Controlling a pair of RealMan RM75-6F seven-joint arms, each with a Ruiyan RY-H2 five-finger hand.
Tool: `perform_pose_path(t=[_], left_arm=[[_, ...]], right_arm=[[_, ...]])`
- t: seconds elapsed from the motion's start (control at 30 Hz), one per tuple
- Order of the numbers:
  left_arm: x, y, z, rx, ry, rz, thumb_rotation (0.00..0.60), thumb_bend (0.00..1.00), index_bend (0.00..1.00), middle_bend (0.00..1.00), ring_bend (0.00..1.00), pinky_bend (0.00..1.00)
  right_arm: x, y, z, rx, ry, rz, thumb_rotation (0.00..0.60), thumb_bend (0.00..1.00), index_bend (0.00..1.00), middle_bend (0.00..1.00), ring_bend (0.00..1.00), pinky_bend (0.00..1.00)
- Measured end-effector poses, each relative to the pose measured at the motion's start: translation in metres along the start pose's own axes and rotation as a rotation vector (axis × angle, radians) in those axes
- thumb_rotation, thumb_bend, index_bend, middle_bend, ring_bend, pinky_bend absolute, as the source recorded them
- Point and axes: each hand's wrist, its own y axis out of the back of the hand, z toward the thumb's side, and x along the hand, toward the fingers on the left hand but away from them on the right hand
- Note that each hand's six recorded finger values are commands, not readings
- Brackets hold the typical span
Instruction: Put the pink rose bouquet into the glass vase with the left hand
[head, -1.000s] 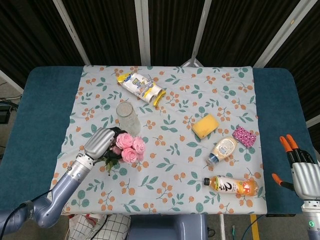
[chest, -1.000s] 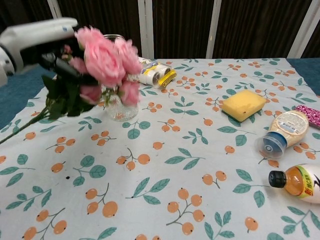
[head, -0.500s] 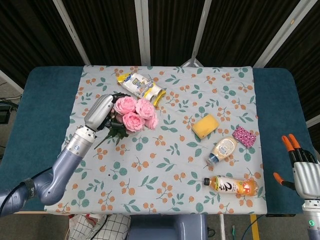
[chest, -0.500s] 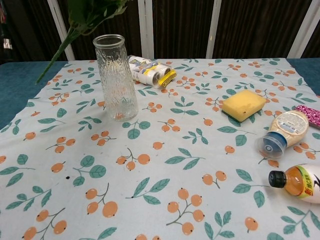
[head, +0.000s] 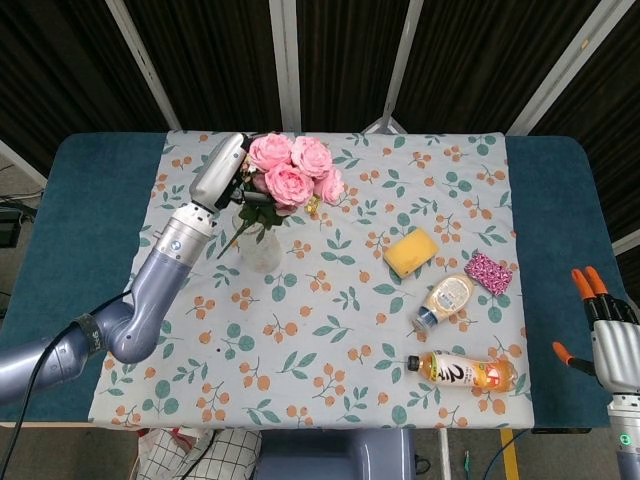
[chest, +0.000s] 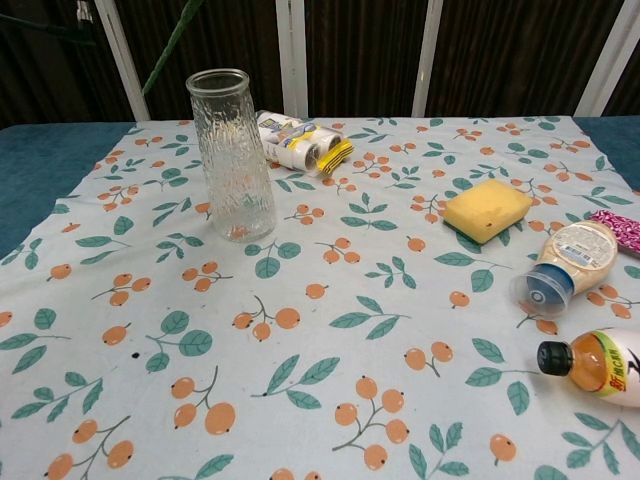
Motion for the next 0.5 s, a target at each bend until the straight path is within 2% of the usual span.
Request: perform_pose_path(t=[0.2, 0.5], left_arm=[[0.019, 0.005, -0.008, 0.027, 0.001, 0.040, 0.600, 0.43, 0.55, 0.53, 0.41, 0.52], [0.043, -0.001, -0.017, 0.072, -0.016, 0.069, 0.600, 0.42, 0.55, 0.53, 0.41, 0.52]], right_arm=[[-0.001, -0.002, -0.002, 0.000, -0.015, 0.002, 0.600, 0.22, 0.06, 0.01, 0.20, 0.21], [-0.004, -0.001, -0.004, 0.001, -0.021, -0.026, 0.600, 0.22, 0.06, 0.01, 0.20, 0.21]])
